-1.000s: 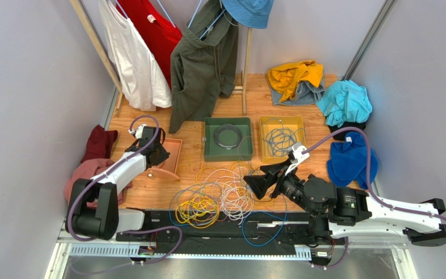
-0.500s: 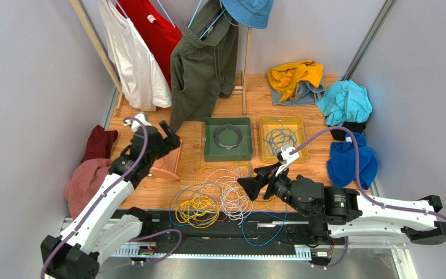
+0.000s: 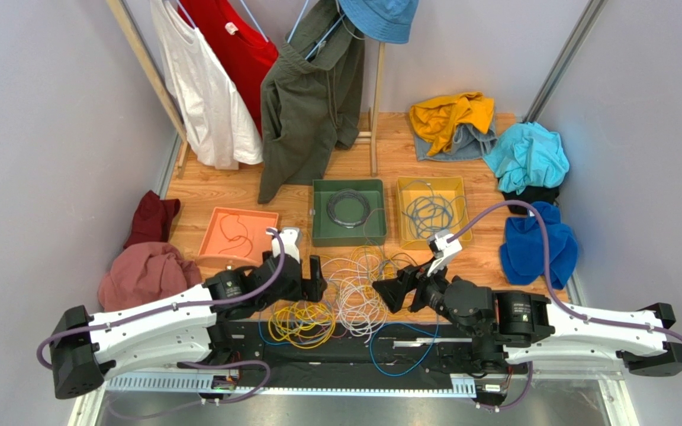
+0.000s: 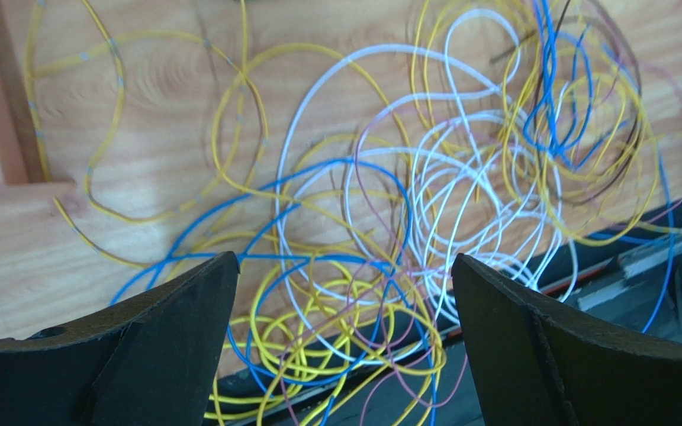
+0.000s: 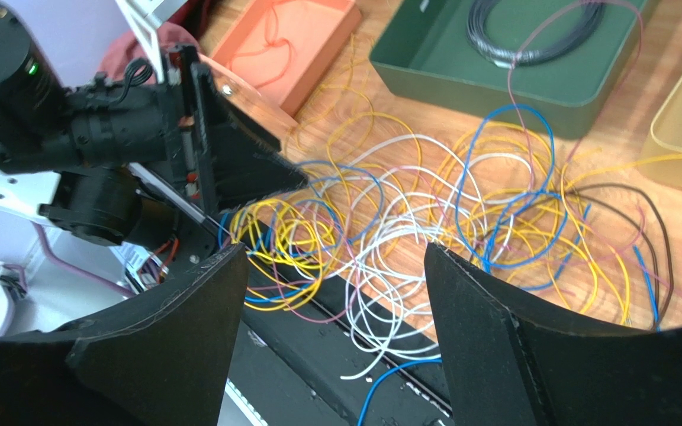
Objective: Untangle the cables
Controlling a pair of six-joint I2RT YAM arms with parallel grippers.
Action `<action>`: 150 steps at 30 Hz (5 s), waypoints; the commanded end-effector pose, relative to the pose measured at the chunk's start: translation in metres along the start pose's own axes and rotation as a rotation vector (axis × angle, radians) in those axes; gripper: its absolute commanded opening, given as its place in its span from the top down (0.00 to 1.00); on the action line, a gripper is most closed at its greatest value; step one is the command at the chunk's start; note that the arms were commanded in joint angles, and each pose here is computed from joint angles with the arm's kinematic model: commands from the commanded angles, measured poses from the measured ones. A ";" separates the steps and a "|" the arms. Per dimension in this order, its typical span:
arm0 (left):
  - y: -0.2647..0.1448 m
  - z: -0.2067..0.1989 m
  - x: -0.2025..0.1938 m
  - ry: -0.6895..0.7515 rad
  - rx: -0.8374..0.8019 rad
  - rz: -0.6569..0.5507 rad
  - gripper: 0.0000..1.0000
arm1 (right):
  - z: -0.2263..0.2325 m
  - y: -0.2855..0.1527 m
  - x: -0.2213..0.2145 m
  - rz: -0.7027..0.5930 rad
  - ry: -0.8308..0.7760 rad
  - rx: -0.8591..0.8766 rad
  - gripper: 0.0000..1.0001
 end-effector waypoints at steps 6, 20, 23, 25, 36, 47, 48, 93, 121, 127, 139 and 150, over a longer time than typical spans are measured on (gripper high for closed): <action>-0.008 -0.034 -0.035 0.011 -0.074 -0.009 0.01 | -0.012 0.010 -0.021 0.042 0.027 -0.056 0.24; -0.010 -0.052 -0.050 -0.005 -0.157 -0.016 0.21 | -0.016 0.016 -0.033 0.070 0.022 -0.083 0.24; -0.003 -0.064 -0.055 -0.014 -0.188 0.001 0.21 | -0.017 0.017 -0.034 0.073 0.022 -0.086 0.24; 0.004 -0.064 -0.064 0.007 -0.169 0.038 0.21 | -0.017 0.017 -0.035 0.078 0.021 -0.090 0.24; -0.006 -0.058 -0.051 0.029 -0.146 0.013 1.00 | -0.016 0.015 -0.031 0.072 0.018 -0.089 0.25; -0.084 -0.029 0.045 0.037 -0.148 -0.294 1.00 | -0.021 0.008 -0.025 0.049 0.030 -0.085 0.25; -0.093 -0.028 0.057 0.045 -0.147 -0.331 1.00 | -0.020 0.007 -0.024 0.047 0.027 -0.081 0.25; -0.253 -0.093 0.284 0.325 -0.201 -0.702 1.00 | 0.084 0.080 -0.042 -0.102 -0.088 0.209 0.22; -0.155 -0.038 0.141 0.100 -0.249 -0.675 0.57 | 0.151 -0.014 0.122 -0.161 -0.283 0.136 1.00; -0.153 -0.008 0.129 0.078 -0.133 -0.623 0.03 | 0.163 -0.008 0.126 -0.141 -0.325 0.109 1.00; -0.140 0.039 0.109 -0.020 0.054 -0.659 0.02 | 0.219 -0.062 0.227 -0.275 -0.328 0.184 1.00; -0.106 0.051 0.075 -0.043 0.109 -0.667 0.01 | 0.254 -0.101 0.286 -0.395 -0.260 0.315 1.00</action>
Point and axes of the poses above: each gripper's point midway between its finger pads, its own y axis out along the fingers, its own z axis along the line the jaws close on, x = y × z, the point moved 3 cm from there along -y, back along the fingers, and after that the axes turned 14 degrees about y, right-handed, at the moved point
